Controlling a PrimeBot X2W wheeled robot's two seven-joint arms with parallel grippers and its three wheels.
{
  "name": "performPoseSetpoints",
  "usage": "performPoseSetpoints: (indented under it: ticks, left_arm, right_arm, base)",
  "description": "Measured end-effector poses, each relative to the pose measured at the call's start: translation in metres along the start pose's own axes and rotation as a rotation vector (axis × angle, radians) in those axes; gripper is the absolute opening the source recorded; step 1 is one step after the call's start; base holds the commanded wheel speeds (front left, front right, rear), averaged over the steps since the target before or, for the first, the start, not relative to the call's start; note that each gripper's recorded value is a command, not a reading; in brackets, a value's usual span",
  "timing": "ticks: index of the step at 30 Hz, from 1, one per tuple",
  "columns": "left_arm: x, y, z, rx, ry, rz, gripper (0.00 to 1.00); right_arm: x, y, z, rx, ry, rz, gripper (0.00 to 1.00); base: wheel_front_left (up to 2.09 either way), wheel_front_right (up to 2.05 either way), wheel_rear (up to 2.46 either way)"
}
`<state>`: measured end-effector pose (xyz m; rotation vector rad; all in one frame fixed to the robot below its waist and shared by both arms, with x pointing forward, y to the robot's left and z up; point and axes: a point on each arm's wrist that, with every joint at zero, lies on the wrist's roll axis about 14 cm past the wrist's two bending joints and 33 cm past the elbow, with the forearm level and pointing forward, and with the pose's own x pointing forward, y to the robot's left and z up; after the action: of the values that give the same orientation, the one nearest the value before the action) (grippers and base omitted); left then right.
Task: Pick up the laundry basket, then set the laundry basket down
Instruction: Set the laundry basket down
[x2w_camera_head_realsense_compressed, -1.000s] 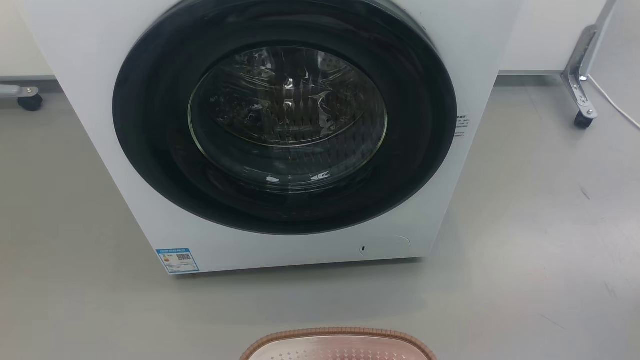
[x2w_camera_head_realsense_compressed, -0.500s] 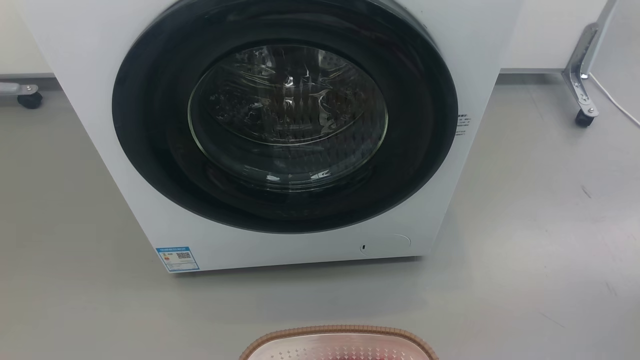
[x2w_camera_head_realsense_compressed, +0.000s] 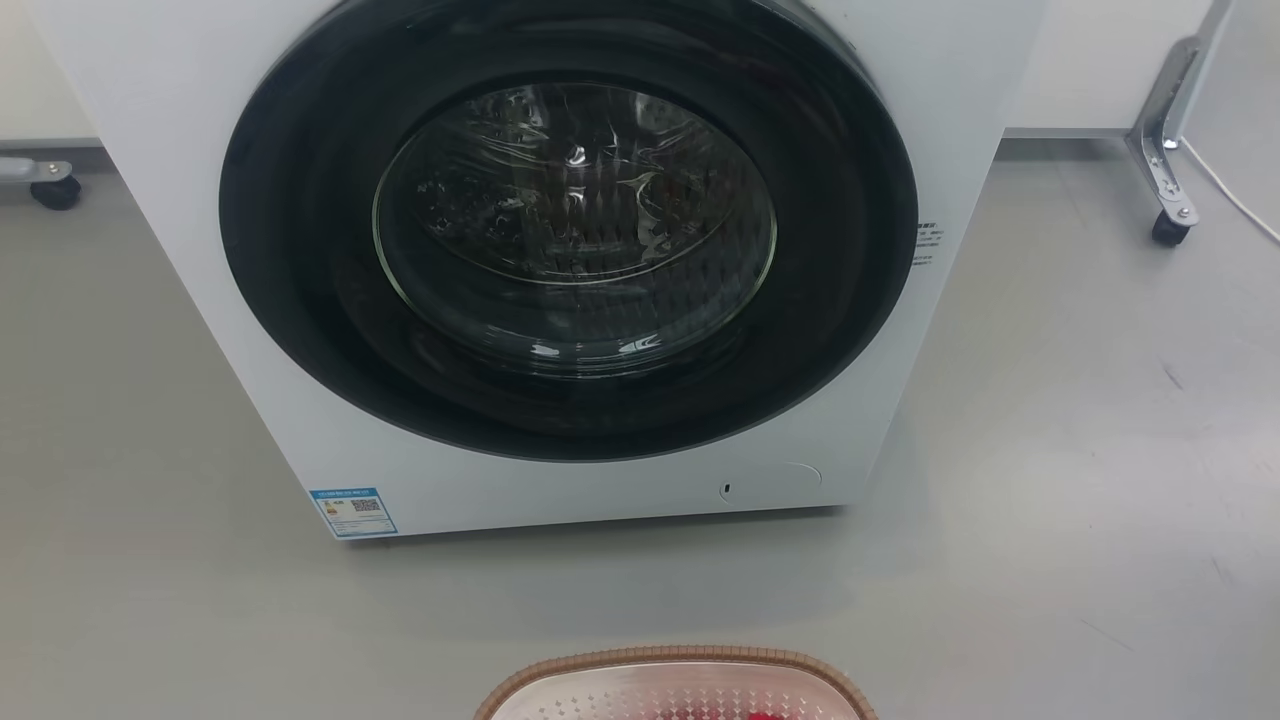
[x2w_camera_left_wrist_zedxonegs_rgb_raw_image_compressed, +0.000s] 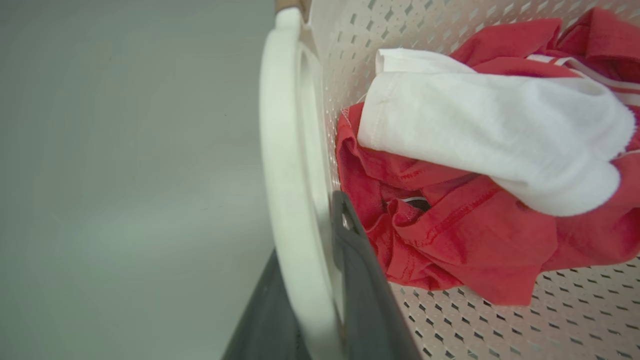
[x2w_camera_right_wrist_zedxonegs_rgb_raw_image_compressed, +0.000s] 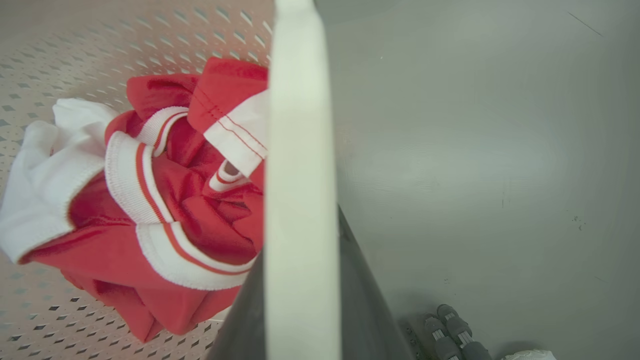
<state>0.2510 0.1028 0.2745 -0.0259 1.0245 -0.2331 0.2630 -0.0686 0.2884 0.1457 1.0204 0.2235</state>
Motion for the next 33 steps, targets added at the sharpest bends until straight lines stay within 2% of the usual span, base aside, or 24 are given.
performPoseSetpoints:
  ticks: [7,26,33]
  left_arm:
    - [0.005,0.002,0.008,-0.003,0.002,0.003,0.0]
    - [0.047,0.026,0.104,0.018,-0.107,0.029,0.0]
    - [0.069,0.035,0.116,0.014,-0.093,0.035,0.0]
  right_arm:
    - [0.005,0.0,0.007,-0.002,-0.001,0.003,0.0]
    - [0.051,-0.003,0.115,-0.028,-0.135,0.018,0.0]
    - [0.078,-0.006,0.129,-0.031,-0.129,0.023,0.0]
  base:
    - [0.0,0.0,0.0]
    - [0.0,0.0,0.0]
    - [0.0,0.0,0.0]
